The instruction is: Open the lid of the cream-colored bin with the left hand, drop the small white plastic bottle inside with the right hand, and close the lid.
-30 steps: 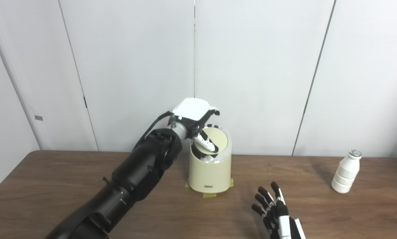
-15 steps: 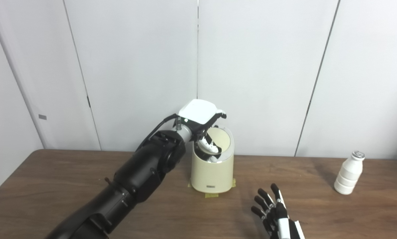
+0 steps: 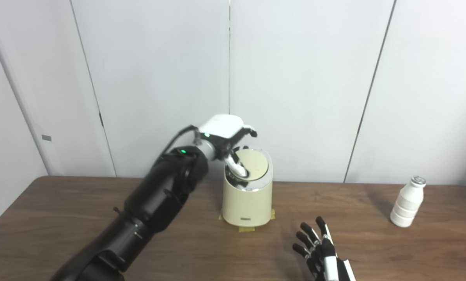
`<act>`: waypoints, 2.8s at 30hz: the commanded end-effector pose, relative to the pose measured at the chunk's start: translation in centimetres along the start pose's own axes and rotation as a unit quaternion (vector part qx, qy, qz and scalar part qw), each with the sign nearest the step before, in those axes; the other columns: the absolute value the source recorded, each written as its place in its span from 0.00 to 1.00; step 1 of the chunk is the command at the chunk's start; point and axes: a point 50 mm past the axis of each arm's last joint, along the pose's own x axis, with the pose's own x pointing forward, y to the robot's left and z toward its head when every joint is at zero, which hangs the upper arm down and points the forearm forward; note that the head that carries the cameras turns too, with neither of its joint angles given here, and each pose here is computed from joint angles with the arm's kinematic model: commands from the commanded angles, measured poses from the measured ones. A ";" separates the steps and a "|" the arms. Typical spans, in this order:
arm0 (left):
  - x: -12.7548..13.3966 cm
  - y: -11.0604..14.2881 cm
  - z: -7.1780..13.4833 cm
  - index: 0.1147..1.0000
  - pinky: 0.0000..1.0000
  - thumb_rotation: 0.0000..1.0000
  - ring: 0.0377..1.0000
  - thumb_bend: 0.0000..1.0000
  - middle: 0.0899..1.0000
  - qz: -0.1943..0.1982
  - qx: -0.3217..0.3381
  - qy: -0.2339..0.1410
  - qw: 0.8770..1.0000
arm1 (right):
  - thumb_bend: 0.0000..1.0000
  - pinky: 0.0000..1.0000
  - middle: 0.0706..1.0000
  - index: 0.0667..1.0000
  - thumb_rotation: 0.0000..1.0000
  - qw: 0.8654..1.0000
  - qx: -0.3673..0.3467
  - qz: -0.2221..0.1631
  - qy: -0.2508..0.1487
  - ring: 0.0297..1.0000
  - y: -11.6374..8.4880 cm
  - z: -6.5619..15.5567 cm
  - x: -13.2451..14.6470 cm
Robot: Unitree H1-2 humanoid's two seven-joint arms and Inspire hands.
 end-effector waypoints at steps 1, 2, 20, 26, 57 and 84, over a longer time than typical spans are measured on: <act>-0.4 4.1 -0.1 0.84 0.63 0.10 0.77 0.86 0.82 0.048 -0.030 -0.004 0.998 | 0.68 0.81 0.89 1.00 0.93 0.997 0.007 -0.013 0.080 0.88 -0.5 -3.9 -2.9; -0.9 4.5 -0.3 0.84 0.61 0.09 0.75 0.85 0.81 0.055 -0.054 -0.005 0.997 | 0.67 0.81 0.89 1.00 0.94 0.997 0.007 -0.013 0.080 0.88 -0.5 -3.9 -2.9; -8.6 2.2 -4.7 0.73 0.58 0.13 0.68 0.60 0.70 0.147 -0.393 0.025 0.907 | 0.64 0.81 0.90 1.00 0.93 0.997 0.007 -0.013 0.080 0.89 -1.3 -3.6 -2.7; -12.9 -1.9 -6.1 0.79 0.67 0.29 0.72 0.53 0.76 0.142 -0.454 0.039 0.879 | 0.65 0.81 0.90 1.00 0.93 0.997 0.000 -0.017 0.077 0.89 -1.7 -3.5 -2.9; -26.8 -16.6 -5.0 0.97 0.92 0.62 0.91 0.45 0.90 0.186 -0.577 0.110 0.788 | 0.68 0.67 0.85 0.98 0.41 0.979 -0.189 -0.078 0.009 0.81 -9.3 8.5 -3.6; -26.7 -15.4 -6.2 0.98 0.93 0.54 0.93 0.49 0.92 0.194 -0.613 0.101 0.759 | 0.83 0.76 0.83 0.92 0.25 0.906 -0.355 -0.230 0.009 0.81 -18.5 13.3 1.0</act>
